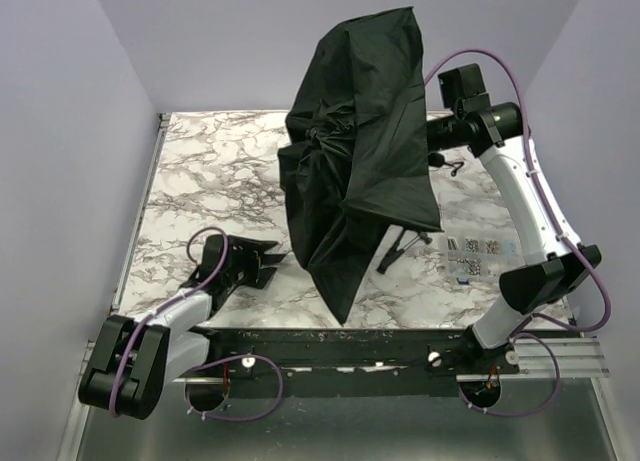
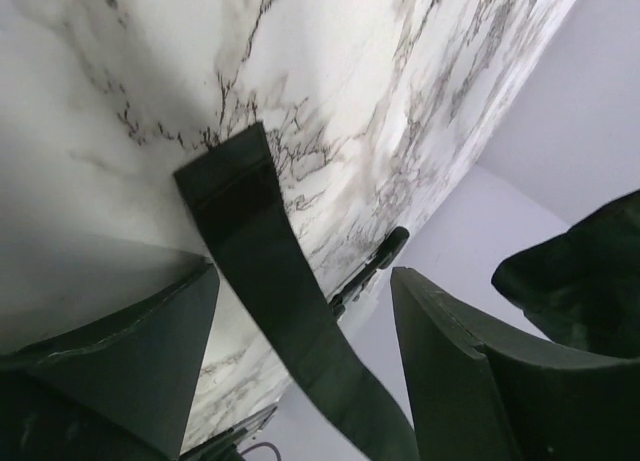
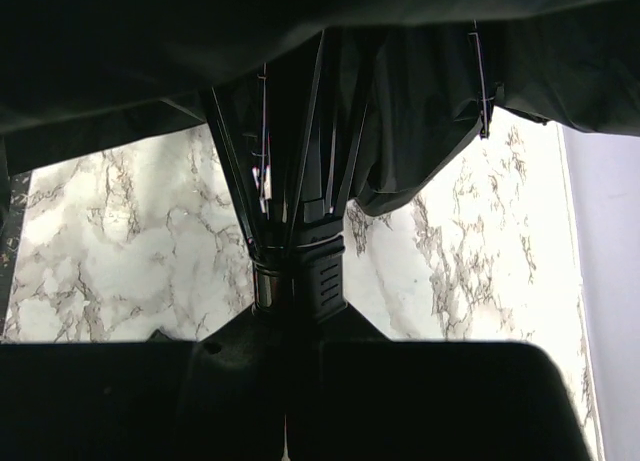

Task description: Put away the umbrella

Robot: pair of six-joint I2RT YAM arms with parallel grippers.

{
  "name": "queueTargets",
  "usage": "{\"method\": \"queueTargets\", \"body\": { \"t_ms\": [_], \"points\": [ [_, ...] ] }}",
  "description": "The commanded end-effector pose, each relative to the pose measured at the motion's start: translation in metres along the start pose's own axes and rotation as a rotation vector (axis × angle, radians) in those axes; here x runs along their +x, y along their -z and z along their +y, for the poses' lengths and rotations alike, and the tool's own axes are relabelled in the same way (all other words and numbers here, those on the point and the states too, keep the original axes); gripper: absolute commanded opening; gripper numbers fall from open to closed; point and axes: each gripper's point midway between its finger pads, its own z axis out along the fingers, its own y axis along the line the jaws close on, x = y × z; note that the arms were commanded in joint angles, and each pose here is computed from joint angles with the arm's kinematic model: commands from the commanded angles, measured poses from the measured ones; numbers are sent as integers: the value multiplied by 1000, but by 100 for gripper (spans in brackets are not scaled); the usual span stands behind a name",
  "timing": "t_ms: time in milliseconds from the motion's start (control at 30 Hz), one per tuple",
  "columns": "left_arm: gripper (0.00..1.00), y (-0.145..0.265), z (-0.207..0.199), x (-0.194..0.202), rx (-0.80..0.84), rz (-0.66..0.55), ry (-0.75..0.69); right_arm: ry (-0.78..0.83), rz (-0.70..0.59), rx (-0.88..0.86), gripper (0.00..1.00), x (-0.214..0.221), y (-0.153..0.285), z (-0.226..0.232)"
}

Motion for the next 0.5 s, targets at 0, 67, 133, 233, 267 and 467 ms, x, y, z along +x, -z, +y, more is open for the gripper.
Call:
{"method": "queueTargets", "body": {
  "t_ms": [0, 67, 133, 233, 267, 467],
  "points": [
    [70, -10, -5, -13, -7, -68, 45, 52, -78, -2, 0, -26, 9, 11],
    [70, -11, -4, -15, -14, -79, 49, 54, -72, 2, 0, -25, 10, 12],
    [70, -11, 0, -18, -27, -94, 55, 56, -72, 5, 0, -25, 11, 13],
    [56, -11, 5, -21, -34, -110, 65, 56, -73, 3, 0, -26, 11, 14],
    [53, -11, 6, -22, -36, -116, 68, 54, -74, 4, 0, -26, 11, 13],
    [5, -12, -2, -26, 12, -127, 48, 51, -73, -1, 0, -25, 11, 18]
  ]
}}
